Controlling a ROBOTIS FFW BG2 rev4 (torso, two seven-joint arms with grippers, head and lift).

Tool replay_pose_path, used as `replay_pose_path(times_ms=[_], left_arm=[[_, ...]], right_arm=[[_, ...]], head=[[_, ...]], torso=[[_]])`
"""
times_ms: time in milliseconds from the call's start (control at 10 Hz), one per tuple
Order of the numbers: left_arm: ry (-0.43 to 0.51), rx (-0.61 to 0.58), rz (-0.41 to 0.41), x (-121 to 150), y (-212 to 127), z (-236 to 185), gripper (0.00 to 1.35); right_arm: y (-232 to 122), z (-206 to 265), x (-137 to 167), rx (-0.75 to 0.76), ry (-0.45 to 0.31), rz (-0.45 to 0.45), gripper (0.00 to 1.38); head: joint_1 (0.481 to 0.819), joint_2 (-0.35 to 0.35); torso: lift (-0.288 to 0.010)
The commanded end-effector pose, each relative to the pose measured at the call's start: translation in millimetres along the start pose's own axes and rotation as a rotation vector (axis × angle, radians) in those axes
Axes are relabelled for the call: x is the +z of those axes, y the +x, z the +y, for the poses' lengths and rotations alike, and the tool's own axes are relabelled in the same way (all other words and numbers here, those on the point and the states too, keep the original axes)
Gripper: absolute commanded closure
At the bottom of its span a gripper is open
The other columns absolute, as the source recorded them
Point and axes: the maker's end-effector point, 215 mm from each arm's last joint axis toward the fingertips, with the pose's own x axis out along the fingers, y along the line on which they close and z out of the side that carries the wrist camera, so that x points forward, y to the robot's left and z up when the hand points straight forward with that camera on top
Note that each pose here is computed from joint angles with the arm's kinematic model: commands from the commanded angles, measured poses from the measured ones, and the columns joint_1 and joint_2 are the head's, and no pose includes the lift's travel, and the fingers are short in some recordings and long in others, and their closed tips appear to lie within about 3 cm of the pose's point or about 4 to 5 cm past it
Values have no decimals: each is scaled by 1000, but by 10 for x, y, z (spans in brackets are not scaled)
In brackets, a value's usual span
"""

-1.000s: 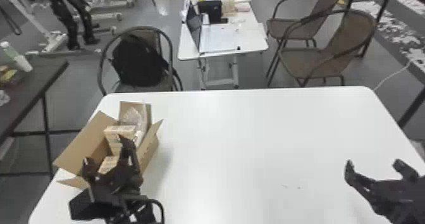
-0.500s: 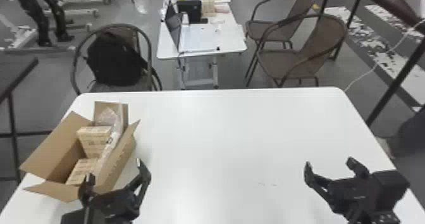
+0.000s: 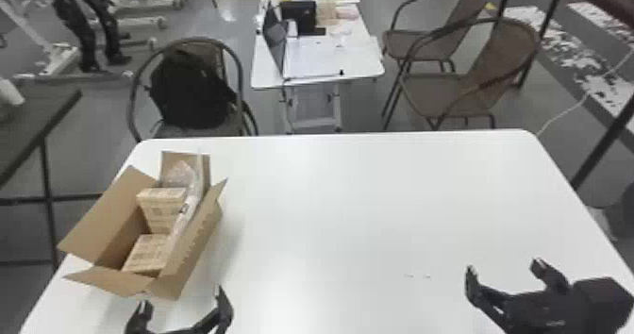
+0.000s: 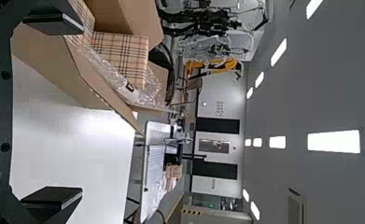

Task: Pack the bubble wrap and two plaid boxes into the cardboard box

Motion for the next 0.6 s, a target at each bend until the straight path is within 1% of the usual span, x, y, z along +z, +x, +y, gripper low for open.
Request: replay_pose_path(times_ms=[0,200,500], left_arm=[[1,14,0,0,-65,19,88],[18,6,-27,86,-16,-9,88],[21,4,-30,91,-5,-11,88]], right_arm=[[-101,25,-26,1,-1,8,128],[-178,65,-129,36,-5,45,128],[-175,81,-135,36,-5,46,128]], head=[[695,111],[695,118],[695,120]], torso=[[-39],[-39],[-39]])
